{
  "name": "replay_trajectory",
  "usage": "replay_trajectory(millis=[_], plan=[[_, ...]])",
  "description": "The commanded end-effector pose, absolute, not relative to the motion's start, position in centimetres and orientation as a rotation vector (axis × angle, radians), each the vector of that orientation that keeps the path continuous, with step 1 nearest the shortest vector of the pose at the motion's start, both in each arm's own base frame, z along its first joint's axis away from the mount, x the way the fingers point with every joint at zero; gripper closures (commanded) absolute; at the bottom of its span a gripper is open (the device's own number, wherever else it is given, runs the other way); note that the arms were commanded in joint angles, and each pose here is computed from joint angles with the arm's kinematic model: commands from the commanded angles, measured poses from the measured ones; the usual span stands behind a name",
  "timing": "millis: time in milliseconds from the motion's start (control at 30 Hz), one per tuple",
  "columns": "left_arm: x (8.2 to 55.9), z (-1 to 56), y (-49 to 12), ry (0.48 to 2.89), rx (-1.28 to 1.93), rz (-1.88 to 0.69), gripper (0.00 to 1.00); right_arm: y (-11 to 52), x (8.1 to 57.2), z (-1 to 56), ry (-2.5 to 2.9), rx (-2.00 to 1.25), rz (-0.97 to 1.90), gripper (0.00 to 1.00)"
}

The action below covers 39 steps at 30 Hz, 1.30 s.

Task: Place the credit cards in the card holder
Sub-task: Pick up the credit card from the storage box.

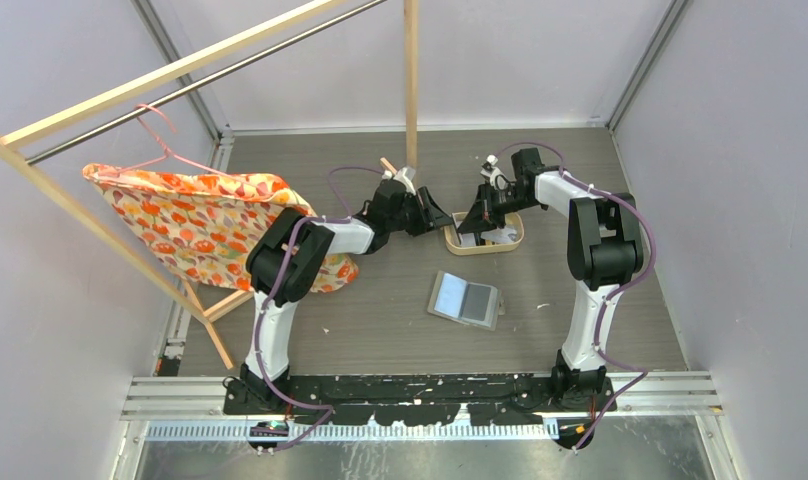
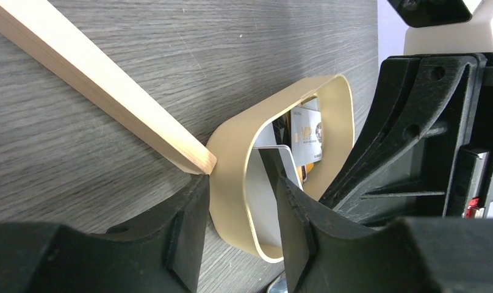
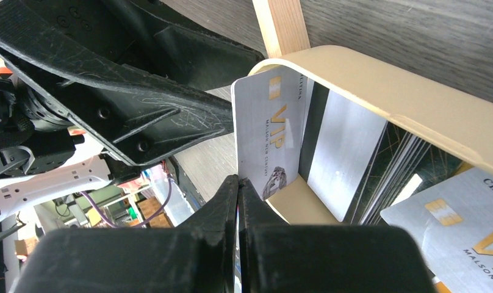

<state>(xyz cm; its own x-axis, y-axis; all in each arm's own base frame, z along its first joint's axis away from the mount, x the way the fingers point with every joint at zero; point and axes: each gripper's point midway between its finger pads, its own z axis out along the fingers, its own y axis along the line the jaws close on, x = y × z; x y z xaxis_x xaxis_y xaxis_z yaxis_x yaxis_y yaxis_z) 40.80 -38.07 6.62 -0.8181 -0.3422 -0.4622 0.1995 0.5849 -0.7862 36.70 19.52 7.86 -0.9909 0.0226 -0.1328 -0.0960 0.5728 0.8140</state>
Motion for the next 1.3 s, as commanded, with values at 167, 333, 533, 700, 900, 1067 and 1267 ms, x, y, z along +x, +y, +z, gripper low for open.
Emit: replay_trajectory(millis=[167,333,533,700,900,1067,1267], plan=[[41.6,10.0,-38.5,2.099,-0.072,-1.299,0.48,19.8,37.4,8.8,2.638,-0.112,1.396,0.96],[41.6,9.9,-38.8,2.108,-0.067,-1.31,0.46,19.9,37.4,8.9,2.634,-0.117,1.4,0.97],[41.7,9.3,-38.9,2.131,-0.074,-1.307,0.46,20.0,37.3,8.9,2.634,-0.119,1.403,0.98],[41.7,9.0,-39.0,2.145,-0.078,-1.301,0.47,20.1,37.3,8.8,2.636,-0.123,1.404,0.98],[41.8,8.4,-38.7,2.169,-0.096,-1.276,0.52,20.1,37.2,8.8,2.638,-0.127,1.406,0.98],[41.7,8.0,-38.4,2.183,-0.11,-1.263,0.56,20.0,37.3,9.0,2.632,-0.133,1.399,0.91],[41.7,7.8,-38.2,2.188,-0.118,-1.264,0.57,19.7,37.5,9.1,2.631,-0.128,1.381,0.86]])
